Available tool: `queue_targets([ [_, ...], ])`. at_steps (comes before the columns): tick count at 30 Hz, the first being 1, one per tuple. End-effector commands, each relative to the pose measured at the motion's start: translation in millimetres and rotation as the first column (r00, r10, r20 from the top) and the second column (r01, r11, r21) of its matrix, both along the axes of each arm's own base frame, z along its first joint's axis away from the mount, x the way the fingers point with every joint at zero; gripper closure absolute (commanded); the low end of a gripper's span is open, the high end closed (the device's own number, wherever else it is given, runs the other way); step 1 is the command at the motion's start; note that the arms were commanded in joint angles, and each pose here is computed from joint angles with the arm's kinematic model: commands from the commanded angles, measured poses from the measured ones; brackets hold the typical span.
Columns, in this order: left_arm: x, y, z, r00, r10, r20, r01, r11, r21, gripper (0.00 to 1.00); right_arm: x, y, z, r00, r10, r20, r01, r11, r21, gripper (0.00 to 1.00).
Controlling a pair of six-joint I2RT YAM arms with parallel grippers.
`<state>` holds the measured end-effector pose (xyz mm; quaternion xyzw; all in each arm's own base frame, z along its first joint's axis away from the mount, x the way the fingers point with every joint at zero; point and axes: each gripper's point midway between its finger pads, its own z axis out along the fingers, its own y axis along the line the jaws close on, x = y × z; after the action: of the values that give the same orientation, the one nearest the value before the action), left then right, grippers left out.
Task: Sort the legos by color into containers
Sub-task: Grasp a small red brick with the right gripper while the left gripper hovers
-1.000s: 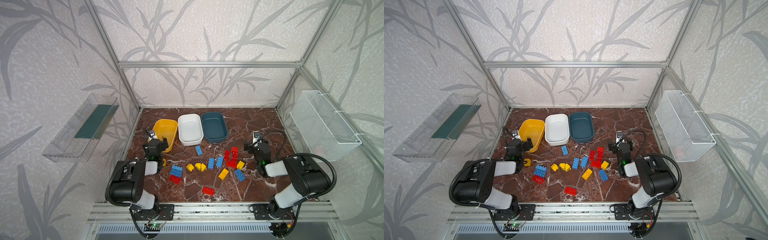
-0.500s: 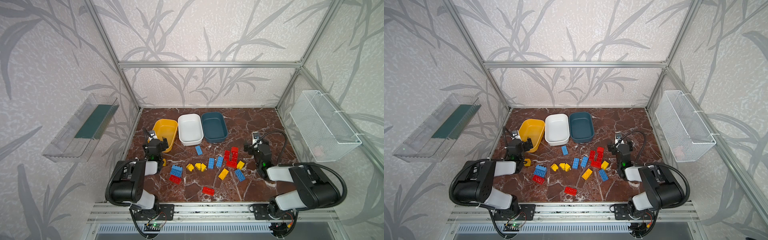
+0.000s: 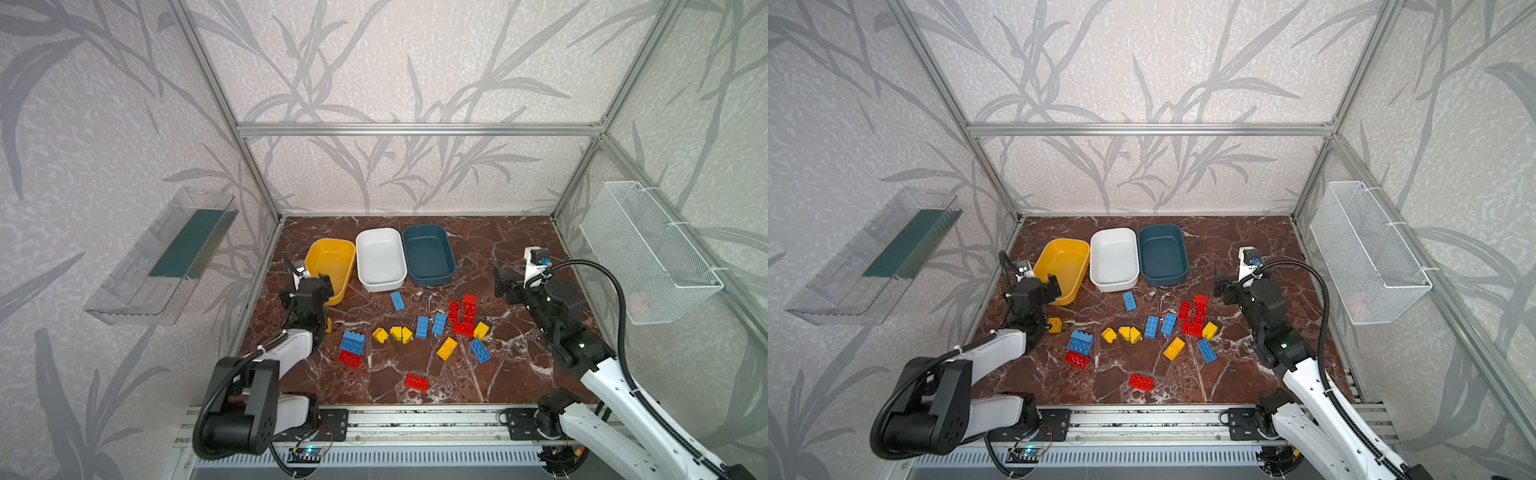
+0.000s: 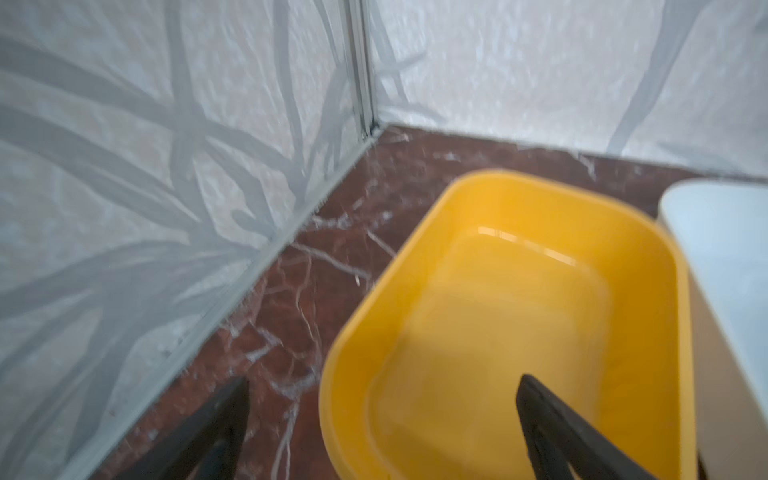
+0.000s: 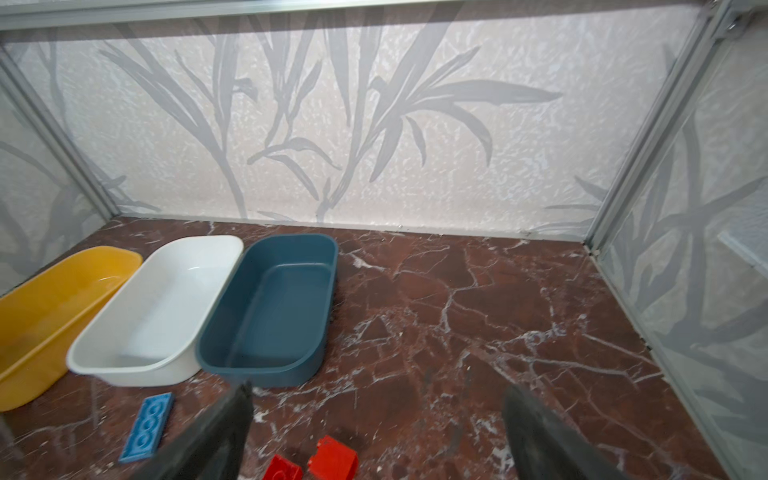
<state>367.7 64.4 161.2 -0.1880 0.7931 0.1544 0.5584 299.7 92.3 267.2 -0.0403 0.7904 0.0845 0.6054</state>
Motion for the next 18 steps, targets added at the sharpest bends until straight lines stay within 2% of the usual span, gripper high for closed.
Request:
queue_targets([
  [1, -9, -4, 18, 0.984, 0.007, -0.18, -0.024, 0.996, -0.091, 0.01, -21, 2, -41, 0.976, 0.003, -0.22, -0.003, 1.0, -0.001, 0.08],
  [5, -10, -29, 38, 0.944, -0.094, -0.318, 0.017, 0.972, -0.235, 0.01, -17, 4, -60, 0.952, -0.025, -0.306, 0.023, 1.0, -0.01, 0.12],
  [9, -24, -57, 51, 0.911, -0.217, -0.352, 0.089, 0.934, -0.346, 0.01, -4, 13, -87, 0.908, -0.04, -0.417, 0.029, 0.999, -0.032, 0.12],
  [12, -45, -69, 62, 0.922, -0.269, -0.277, 0.138, 0.9, -0.414, 0.01, 6, 16, -103, 0.882, -0.074, -0.465, 0.059, 0.997, -0.046, 0.12],
  [15, -67, -78, 82, 0.937, -0.327, -0.127, 0.243, 0.866, -0.437, 0.01, 14, 19, -117, 0.857, -0.122, -0.501, 0.101, 0.992, -0.069, 0.12],
  [17, -80, -71, 98, 0.955, -0.295, -0.021, 0.262, 0.879, -0.399, 0.01, 19, 21, -128, 0.838, -0.159, -0.521, 0.135, 0.987, -0.085, 0.13],
  [18, -90, -55, 102, 0.979, -0.205, 0.016, 0.195, 0.902, -0.385, 0.01, 22, 22, -134, 0.826, -0.182, -0.534, 0.16, 0.983, -0.086, 0.13],
])
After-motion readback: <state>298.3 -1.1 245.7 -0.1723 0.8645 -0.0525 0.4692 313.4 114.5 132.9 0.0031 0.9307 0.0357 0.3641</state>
